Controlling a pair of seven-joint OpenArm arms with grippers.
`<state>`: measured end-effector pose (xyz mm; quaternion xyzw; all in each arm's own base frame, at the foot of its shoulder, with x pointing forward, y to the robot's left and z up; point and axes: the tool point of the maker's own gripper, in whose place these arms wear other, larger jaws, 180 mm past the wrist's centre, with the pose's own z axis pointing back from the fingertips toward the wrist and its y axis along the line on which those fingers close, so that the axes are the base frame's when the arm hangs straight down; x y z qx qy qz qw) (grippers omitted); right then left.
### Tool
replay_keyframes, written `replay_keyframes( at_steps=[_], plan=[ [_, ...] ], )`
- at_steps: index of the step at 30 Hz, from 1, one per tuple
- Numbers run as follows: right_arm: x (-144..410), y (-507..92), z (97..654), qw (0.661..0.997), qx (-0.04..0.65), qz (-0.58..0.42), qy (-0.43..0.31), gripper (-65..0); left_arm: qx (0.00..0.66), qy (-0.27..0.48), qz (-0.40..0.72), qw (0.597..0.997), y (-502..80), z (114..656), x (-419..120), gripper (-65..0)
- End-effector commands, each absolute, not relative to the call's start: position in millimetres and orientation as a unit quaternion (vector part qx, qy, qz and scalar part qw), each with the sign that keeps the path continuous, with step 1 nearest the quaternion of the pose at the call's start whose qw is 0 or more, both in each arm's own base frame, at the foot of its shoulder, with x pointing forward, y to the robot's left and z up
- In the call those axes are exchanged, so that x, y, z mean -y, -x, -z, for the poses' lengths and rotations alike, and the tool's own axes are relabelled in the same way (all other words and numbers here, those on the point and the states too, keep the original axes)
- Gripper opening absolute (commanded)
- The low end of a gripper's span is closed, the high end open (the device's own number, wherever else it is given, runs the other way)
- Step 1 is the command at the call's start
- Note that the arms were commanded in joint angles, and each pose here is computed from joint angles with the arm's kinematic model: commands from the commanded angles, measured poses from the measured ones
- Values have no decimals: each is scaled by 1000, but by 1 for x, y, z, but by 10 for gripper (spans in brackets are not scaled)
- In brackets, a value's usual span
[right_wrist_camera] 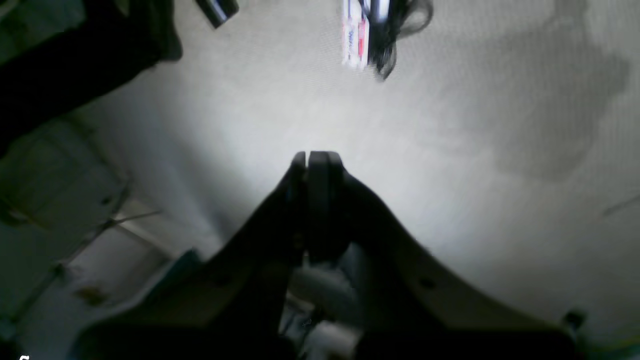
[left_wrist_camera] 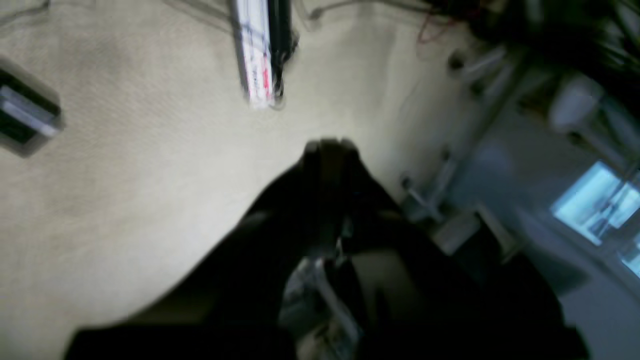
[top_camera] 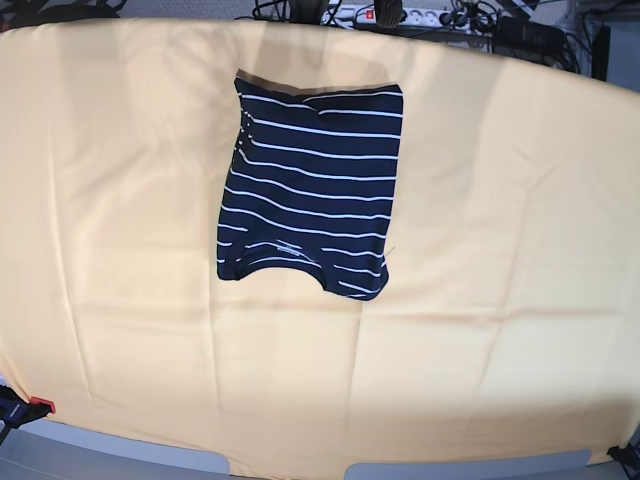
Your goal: Fold the T-shirt properly
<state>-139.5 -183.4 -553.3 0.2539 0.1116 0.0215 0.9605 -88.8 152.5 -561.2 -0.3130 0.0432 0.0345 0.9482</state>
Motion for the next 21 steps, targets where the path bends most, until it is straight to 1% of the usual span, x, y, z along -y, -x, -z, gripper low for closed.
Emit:
replay_keyframes(
  at_steps=[1, 4, 6, 9, 12, 14, 16, 18, 21],
  plan=[
    [187, 149, 556, 962, -119, -24, -244, -650, -39, 312, -41, 949, 94, 566, -150, -650],
    [182, 138, 582, 973, -98, -43, -203, -650, 1, 302, -32, 953, 77, 586, -139, -650],
    [180, 130, 594, 978, -91, -63, -177, -650, 5, 286, -3, 958, 72, 598, -132, -650],
    [172, 113, 607, 983, -76, -74, -148, -650, 21, 239, 41, 970, 62, 614, -125, -650],
    [154, 97, 614, 983, -65, -87, -147, -650, 49, 175, 65, 981, 53, 627, -123, -650],
    [145, 88, 618, 985, -57, -85, -138, -650, 60, 151, 76, 984, 51, 630, -115, -650],
    [136, 83, 621, 988, -40, -79, -130, -650, 65, 147, 85, 983, 53, 632, -104, -650],
    [126, 78, 622, 987, -21, -99, -127, -650, 62, 148, 82, 984, 56, 633, -93, -650],
    [117, 78, 623, 985, -20, -111, -127, -650, 62, 157, 77, 983, 57, 632, -81, -650]
  ],
)
